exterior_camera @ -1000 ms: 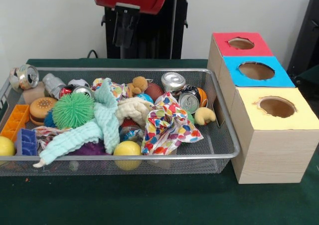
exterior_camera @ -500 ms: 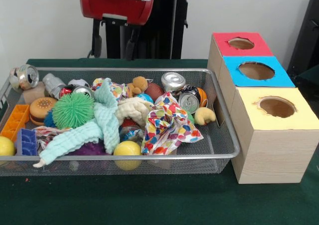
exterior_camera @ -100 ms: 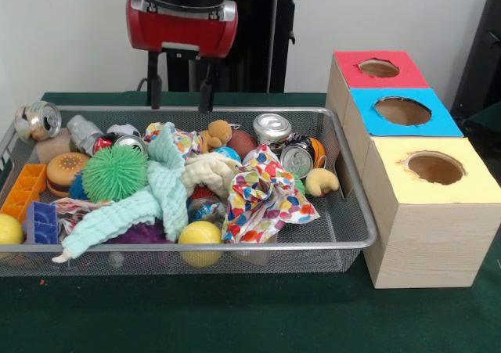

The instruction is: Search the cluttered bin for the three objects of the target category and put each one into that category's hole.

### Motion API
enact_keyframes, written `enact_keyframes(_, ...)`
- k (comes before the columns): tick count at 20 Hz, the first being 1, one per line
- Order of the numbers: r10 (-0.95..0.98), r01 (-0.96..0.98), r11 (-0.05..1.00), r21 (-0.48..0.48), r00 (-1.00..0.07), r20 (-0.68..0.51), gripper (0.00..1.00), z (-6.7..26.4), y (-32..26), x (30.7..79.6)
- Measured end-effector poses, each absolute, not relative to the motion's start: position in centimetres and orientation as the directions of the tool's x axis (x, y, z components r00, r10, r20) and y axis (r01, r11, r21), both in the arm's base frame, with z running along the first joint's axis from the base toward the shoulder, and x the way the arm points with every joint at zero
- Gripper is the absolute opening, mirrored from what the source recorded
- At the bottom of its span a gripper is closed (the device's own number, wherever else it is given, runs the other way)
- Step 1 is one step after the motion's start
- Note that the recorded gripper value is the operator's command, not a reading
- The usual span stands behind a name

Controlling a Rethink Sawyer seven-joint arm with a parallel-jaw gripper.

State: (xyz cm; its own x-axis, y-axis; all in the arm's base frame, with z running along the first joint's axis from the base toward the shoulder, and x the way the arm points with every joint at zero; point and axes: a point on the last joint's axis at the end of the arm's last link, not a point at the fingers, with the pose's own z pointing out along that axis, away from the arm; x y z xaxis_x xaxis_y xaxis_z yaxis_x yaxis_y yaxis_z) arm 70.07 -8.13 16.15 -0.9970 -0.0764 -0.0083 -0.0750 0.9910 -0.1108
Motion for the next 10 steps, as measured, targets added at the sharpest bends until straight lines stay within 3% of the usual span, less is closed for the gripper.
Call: enact_keyframes(10,-0.103,-0.100,0.991,-0.089,-0.994,-0.027,1.00,13.1,-6.8,70.2)
